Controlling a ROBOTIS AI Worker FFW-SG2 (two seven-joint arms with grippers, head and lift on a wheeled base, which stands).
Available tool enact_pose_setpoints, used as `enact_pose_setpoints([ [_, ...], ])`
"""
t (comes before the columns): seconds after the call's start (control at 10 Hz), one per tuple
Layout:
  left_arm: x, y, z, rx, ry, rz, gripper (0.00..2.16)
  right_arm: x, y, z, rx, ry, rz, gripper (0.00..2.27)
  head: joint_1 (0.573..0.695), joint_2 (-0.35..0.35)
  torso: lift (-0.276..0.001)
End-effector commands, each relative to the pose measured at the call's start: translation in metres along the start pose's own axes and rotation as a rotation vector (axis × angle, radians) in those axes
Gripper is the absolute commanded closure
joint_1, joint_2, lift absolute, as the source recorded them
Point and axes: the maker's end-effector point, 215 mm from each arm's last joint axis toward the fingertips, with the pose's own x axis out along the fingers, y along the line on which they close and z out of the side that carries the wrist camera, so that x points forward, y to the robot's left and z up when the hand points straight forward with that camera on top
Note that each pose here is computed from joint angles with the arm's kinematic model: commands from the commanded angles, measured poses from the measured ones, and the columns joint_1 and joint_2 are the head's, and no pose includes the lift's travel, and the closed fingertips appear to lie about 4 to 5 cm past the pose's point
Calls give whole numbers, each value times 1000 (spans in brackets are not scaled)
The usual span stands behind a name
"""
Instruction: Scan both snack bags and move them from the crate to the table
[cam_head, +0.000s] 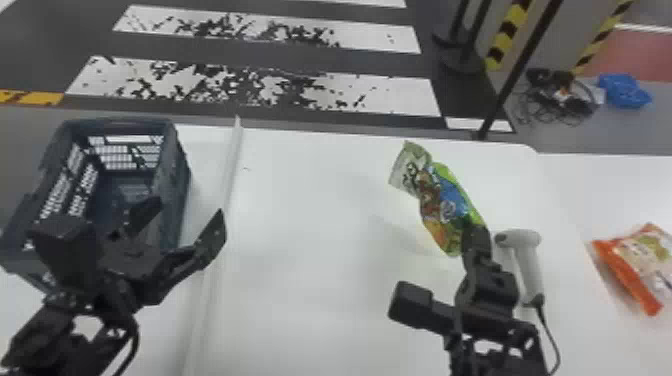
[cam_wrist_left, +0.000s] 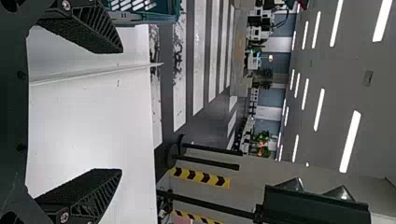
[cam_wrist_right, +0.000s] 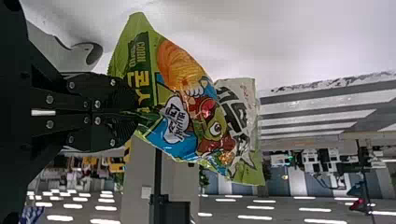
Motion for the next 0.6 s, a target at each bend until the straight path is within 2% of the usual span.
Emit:
enact_pose_setpoints([
  [0.0,0,0,-2,-1,4,0,87,-11,21,9,-127,-7,-2,2148,695,-95,-88],
  [0.1,0,0,-2,-1,4,0,87,-21,39,21,-139,-39,50,1808,695,-84,-88],
  [0.2,0,0,-3,-2,7,0,87,-32,54,31,-146,-63,94,1001,695,-75,-88],
  [0.3,0,0,-2,-1,6,0,87,-42,69,36,-142,-74,152,80,695,-56,-88],
  [0.4,0,0,-3,-2,7,0,87,-50,79,41,-137,-87,185,-2,695,-39,-88],
  [0.5,-1,1,-3,-2,9,2,87,-59,90,47,-102,-107,249,29,695,-24,-88],
])
